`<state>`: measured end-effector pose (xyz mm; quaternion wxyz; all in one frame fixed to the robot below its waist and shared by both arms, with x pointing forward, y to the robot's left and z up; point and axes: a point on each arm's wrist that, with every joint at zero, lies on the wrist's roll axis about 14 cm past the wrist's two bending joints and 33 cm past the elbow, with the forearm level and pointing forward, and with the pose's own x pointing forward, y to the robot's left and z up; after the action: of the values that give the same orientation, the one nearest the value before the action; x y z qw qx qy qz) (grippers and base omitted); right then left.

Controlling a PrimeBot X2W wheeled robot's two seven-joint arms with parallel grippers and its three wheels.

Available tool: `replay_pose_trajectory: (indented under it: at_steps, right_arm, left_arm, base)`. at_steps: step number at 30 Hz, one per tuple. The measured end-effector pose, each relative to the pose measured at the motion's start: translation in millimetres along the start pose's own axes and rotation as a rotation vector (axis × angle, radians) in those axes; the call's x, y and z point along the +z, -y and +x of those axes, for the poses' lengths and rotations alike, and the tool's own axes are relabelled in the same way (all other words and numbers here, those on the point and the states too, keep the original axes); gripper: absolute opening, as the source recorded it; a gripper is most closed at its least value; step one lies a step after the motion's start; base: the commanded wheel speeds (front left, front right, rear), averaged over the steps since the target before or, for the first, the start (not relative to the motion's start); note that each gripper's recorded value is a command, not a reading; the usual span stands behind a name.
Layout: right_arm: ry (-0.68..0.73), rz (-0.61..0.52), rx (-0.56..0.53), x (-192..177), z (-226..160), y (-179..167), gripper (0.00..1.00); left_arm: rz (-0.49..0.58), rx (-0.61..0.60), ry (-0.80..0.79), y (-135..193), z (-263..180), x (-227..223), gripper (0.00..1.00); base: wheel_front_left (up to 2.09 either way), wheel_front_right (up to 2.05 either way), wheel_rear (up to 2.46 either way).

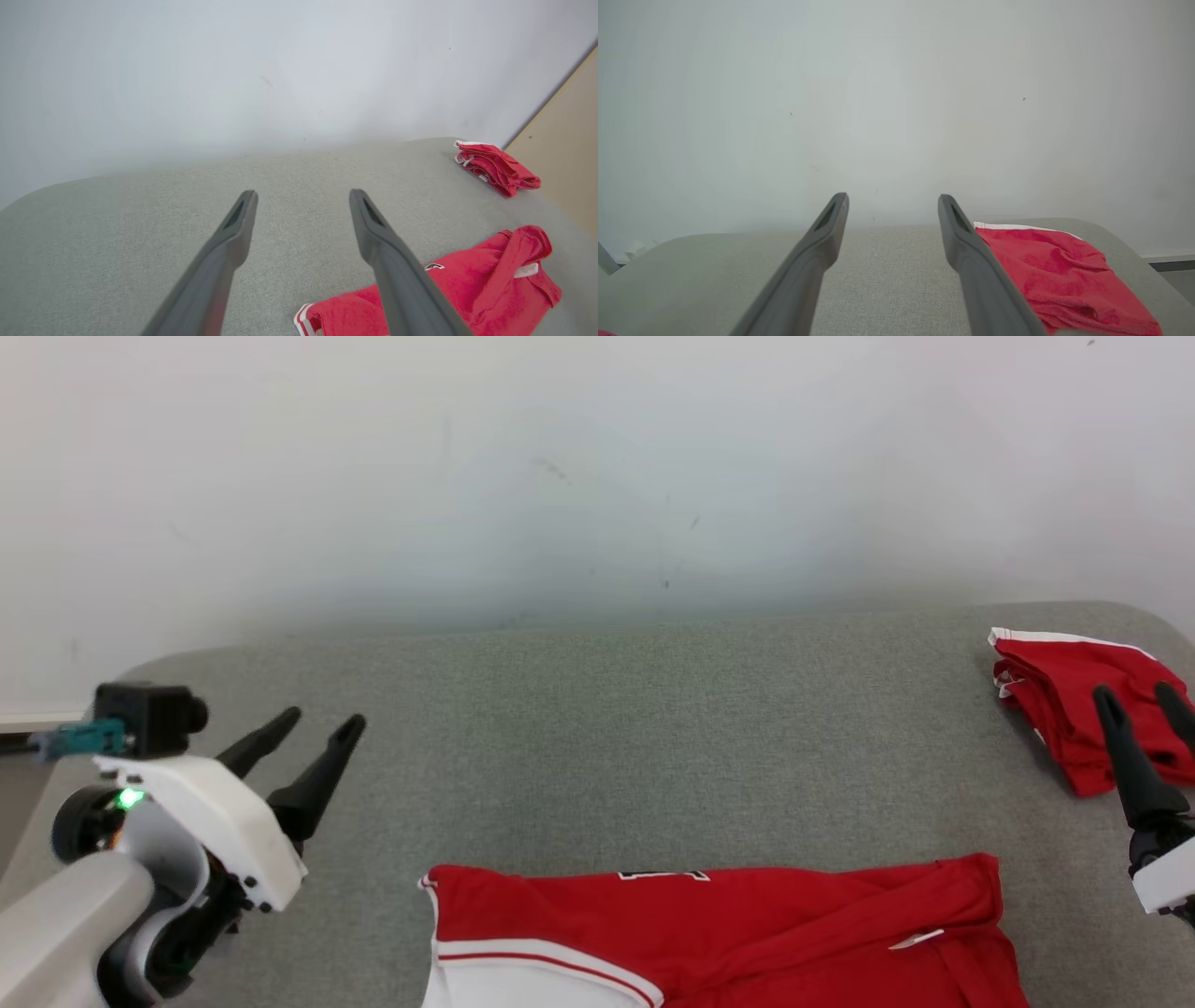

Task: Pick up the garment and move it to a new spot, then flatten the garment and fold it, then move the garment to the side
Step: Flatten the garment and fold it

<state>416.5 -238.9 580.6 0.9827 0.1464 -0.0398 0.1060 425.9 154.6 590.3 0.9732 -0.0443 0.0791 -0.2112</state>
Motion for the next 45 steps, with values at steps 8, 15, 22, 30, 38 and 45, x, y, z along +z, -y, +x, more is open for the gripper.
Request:
replay_pose_trajectory:
  at_steps: [8,15,22,30,38,45]
  right_arm:
    - [0.094,0.059,-0.077,-15,-24,-2,1.00]
    - [0.083,0.132,-0.115,-49,-46,-21,1.00]
    - [0.050,0.093,-0.178,-69,-64,-17,1.00]
    - [0.008,0.094,-0.198,-86,-65,-21,1.00]
    - [-0.033,0.066,-0.218,-87,-62,-12,1.00]
    - [-0.204,0.058,-0.232,-114,-53,-2,1.00]
  left_arm:
    - [-0.050,0.165,0.209,-16,-23,5,1.00]
    - [-0.179,0.266,0.299,-13,-39,-15,1.00]
    - [-0.129,0.351,0.371,-3,-54,-34,1.00]
    - [-0.139,0.357,0.341,9,-54,-64,1.00]
    - [-0.134,0.353,0.346,8,-52,-69,1.00]
    - [-0.144,0.327,0.326,14,-45,-77,1.00]
  base:
    - [0.00,0.00,0.00]
    - [0.00,0.00,0.00]
    - [0.00,0.00,0.00]
    - [0.00,0.00,0.00]
    - [0.00,0.00,0.00]
    - [0.00,0.00,0.00]
